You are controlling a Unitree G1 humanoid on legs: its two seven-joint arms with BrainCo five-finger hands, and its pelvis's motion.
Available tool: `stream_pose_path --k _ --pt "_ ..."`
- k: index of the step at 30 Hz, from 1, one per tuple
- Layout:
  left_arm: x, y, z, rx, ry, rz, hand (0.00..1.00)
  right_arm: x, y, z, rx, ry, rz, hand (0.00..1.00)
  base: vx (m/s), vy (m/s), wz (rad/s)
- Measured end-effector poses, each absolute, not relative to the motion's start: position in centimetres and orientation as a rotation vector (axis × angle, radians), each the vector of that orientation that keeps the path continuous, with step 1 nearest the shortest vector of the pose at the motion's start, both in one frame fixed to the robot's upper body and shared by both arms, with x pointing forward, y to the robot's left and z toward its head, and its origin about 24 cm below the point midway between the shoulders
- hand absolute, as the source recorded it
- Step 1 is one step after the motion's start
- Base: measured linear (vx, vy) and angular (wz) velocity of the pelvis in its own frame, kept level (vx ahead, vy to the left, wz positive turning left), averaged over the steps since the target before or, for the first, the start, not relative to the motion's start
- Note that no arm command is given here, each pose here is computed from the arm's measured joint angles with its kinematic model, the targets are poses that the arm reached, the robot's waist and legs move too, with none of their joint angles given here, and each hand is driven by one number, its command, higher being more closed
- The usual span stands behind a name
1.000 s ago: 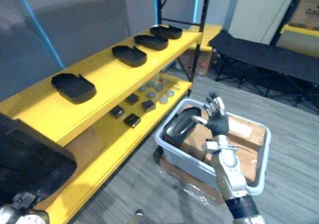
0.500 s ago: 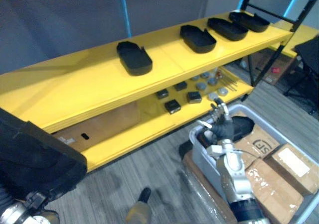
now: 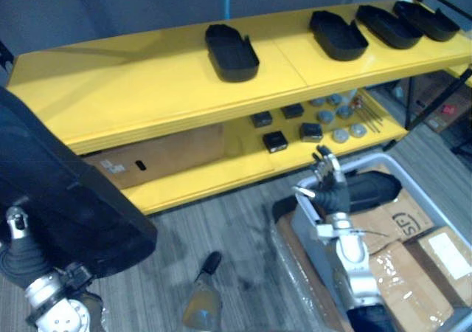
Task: Walk over and take plastic housings, then place them on the shelf
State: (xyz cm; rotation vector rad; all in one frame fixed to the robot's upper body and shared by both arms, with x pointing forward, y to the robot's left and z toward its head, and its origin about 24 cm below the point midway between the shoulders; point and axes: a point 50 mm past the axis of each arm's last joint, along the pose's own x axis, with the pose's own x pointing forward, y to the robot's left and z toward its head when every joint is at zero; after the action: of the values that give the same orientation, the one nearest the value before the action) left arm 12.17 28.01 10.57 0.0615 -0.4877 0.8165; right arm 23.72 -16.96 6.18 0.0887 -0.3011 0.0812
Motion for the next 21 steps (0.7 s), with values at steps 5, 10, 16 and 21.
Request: stream_pose_path --k 5,10,16,21 --pt "11.8 28.4 10.7 0.083 -0.491 0.835 1.00 23.6 -16.9 6.8 0.072 -0.343 0.118 0.00 -0.01 0.034 0.12" --pt "12.0 29.3 11.8 0.108 -0.561 0.848 1.00 24.2 -18.5 7.8 0.083 -0.397 -0.021 0.00 0.19 0.107 0.46" --pt "13.0 29.4 13.8 0.164 -0.664 0.777 1.00 24.2 -20.5 8.9 0.075 -0.469 -0.154 0.00 0.10 0.227 0.21" --pt "15.4 27.6 14.7 0.100 -0.734 0.714 1.00 23.1 -22.9 10.3 0.066 -0.545 -0.304 0.00 0.13 0.004 0.27"
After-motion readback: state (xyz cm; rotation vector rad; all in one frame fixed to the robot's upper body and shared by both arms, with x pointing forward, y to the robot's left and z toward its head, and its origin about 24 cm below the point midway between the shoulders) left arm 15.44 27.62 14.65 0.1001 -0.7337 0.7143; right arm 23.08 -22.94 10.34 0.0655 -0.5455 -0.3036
